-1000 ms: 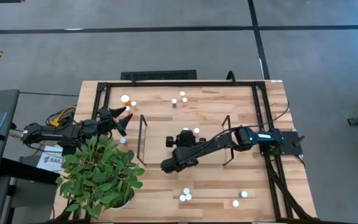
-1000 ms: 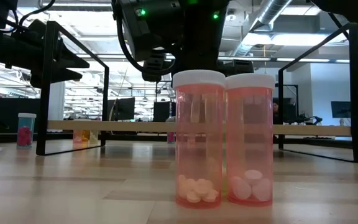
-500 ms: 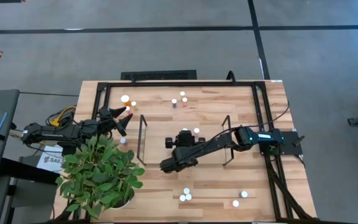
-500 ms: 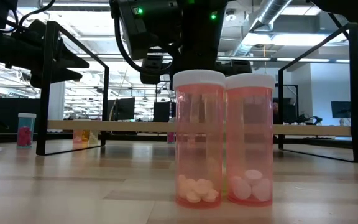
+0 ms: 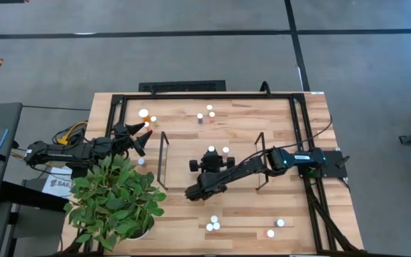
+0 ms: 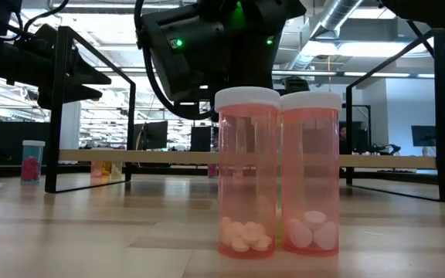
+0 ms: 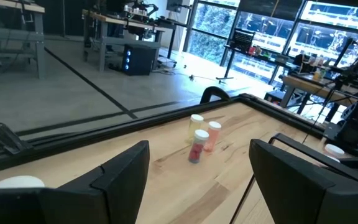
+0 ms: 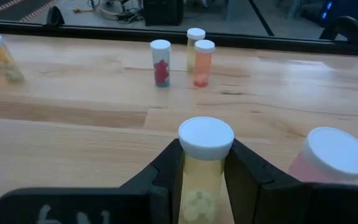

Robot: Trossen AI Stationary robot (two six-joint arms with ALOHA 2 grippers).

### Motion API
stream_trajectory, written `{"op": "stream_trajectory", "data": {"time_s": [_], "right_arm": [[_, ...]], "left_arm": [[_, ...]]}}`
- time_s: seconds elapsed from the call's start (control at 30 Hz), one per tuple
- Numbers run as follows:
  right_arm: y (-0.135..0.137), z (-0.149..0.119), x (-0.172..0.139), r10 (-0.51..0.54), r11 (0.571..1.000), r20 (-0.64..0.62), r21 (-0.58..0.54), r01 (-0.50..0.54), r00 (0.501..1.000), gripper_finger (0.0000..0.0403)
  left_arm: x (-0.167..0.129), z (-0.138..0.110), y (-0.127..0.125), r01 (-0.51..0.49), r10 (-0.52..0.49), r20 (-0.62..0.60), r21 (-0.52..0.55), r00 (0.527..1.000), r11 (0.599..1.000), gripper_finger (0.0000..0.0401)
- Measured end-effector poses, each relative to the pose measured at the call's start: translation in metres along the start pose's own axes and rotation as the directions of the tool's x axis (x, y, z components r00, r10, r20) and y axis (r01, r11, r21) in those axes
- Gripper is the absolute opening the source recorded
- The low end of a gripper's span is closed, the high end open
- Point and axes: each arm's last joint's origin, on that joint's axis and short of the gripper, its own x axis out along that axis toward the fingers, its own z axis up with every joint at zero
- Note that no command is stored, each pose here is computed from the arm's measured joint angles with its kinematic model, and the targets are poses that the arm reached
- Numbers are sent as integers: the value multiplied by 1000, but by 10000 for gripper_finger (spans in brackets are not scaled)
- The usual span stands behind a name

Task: Pick and place medicine bottles onto shelf by color
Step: Put the yellow pill bottle on the shelf, then put the blue pill bottle on the shelf

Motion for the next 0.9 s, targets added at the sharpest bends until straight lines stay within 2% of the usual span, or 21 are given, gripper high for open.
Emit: {"op": "stream_trajectory", "data": {"time_s": [0.27, 0.63, 0.9], "right_arm": [[0, 0, 0, -2, 1000, -3, 3, 2, 1000, 111], [-1, -4, 0, -23, 1000, -39, -5, 22, 999, 185], [-2, -3, -7, -6, 1000, -28, 4, 6, 1000, 208]], "left_arm": [[0, 0, 0, 0, 0, 0, 0, 1000, 1000, 265], [0, 0, 0, 0, 0, 0, 0, 1000, 1000, 265], [0, 0, 0, 0, 0, 0, 0, 1000, 1000, 265]]}}
